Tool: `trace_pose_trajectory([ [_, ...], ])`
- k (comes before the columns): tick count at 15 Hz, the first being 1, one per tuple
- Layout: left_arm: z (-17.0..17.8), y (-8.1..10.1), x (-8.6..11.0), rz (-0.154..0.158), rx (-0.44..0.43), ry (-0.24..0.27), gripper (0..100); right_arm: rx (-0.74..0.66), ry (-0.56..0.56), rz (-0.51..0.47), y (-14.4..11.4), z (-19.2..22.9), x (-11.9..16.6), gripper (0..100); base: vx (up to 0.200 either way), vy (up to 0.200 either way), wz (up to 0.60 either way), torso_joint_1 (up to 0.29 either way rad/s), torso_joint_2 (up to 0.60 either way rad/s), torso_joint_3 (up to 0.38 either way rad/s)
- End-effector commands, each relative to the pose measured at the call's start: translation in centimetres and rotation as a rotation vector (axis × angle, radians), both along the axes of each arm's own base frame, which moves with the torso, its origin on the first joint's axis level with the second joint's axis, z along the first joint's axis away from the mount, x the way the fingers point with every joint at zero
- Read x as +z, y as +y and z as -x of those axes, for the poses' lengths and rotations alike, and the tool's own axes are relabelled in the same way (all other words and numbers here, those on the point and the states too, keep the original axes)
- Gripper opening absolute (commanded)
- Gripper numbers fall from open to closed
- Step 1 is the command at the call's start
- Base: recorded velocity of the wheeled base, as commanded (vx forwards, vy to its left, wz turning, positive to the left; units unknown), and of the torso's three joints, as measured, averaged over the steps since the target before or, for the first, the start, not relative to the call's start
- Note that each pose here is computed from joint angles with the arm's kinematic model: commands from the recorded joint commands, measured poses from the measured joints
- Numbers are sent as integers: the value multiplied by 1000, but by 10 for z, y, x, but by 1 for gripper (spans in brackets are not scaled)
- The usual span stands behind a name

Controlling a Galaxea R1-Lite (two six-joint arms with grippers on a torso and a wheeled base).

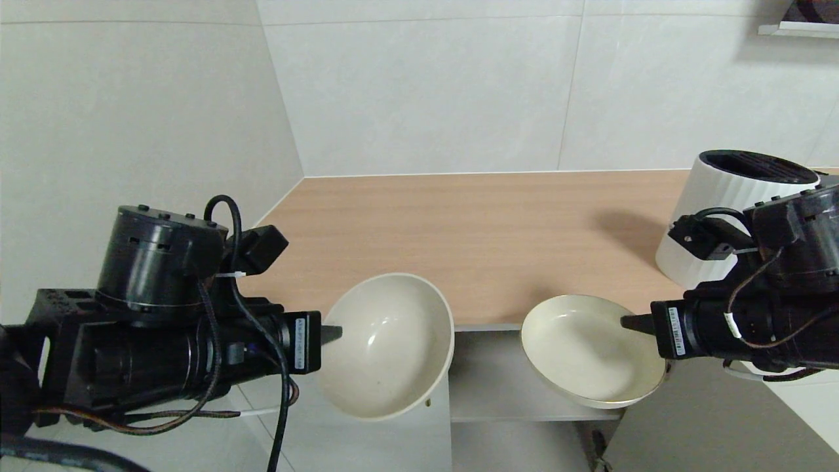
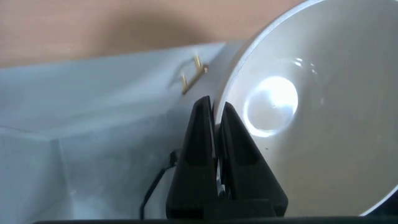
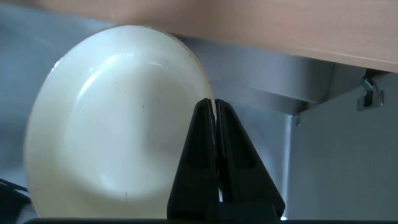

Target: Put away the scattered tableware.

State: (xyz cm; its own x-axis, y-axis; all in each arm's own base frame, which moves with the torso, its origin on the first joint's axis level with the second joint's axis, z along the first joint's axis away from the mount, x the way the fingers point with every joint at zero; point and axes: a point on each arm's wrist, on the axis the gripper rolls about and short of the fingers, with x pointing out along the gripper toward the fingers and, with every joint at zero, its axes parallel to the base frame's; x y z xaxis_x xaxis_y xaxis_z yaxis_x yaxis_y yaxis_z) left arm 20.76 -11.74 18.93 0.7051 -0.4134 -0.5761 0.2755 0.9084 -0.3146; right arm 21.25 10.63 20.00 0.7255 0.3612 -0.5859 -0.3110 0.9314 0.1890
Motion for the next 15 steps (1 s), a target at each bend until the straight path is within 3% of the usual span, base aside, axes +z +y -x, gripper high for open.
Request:
trace_pose_trajectory([
  [1, -1, -3, -4, -8, -11, 15, 0, 2, 14, 9, 0, 1, -6, 0, 0, 0, 0, 0, 0, 0],
  [7, -4, -6, -8, -16, -11, 31, 0, 1, 21, 13, 0, 0, -8, 0, -167, 0, 0, 6, 1, 5],
  [15, -6, -6, -10, -21, -8, 35, 0, -4, 46, 25, 2, -6, -15, 0, 0, 0, 0, 0, 0, 0],
])
